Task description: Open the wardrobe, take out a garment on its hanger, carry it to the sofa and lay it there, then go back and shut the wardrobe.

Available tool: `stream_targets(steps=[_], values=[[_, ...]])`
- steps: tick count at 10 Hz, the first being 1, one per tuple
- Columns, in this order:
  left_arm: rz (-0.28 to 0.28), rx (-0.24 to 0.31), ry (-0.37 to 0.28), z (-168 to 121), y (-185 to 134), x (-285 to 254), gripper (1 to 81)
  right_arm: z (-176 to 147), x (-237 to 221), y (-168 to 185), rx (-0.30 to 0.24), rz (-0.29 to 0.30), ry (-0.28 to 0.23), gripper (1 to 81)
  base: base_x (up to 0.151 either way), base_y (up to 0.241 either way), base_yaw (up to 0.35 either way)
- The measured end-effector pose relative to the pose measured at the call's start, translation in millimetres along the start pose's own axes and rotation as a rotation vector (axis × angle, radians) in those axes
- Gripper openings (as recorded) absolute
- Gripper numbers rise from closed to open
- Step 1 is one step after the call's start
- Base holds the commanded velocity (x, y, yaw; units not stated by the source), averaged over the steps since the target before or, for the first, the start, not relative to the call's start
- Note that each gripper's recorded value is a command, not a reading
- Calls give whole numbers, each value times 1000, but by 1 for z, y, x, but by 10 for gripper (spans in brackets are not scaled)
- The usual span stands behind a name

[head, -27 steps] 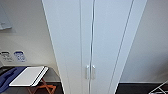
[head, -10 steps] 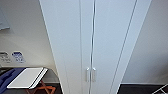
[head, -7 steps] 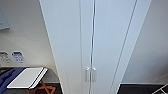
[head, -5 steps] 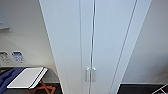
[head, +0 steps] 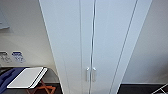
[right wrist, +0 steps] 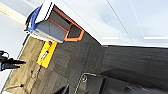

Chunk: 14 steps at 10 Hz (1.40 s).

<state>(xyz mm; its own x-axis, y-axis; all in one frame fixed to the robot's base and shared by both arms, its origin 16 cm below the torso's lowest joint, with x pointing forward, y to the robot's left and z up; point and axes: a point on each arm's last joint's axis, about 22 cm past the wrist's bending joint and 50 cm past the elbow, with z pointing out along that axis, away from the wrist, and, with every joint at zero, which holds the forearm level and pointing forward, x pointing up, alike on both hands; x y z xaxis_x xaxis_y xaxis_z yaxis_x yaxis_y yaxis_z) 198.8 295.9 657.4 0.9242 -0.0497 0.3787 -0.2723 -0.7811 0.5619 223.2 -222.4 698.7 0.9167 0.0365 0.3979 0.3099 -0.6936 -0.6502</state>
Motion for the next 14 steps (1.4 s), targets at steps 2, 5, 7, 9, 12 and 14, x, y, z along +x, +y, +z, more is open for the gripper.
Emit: stream_targets(steps=[2,5,7,9,12,14], values=[[98,-39,81,-10,20,77,811,-15,64,-28,48,-85,68,811,0,0,0],[245,-30,188,-29,33,195,811,-39,150,-45,58,-183,155,811,0,0,0],[343,-10,230,-42,48,271,811,-51,196,-55,60,-222,197,811,0,0,0],[416,-13,240,-42,76,329,811,-62,243,-68,63,-253,232,811,0,0,0],[460,-90,220,-8,138,375,811,-50,293,-93,96,-271,253,811,0,0,0],[437,-98,185,19,146,382,811,-21,305,-103,119,-265,236,811,0,0,0]])
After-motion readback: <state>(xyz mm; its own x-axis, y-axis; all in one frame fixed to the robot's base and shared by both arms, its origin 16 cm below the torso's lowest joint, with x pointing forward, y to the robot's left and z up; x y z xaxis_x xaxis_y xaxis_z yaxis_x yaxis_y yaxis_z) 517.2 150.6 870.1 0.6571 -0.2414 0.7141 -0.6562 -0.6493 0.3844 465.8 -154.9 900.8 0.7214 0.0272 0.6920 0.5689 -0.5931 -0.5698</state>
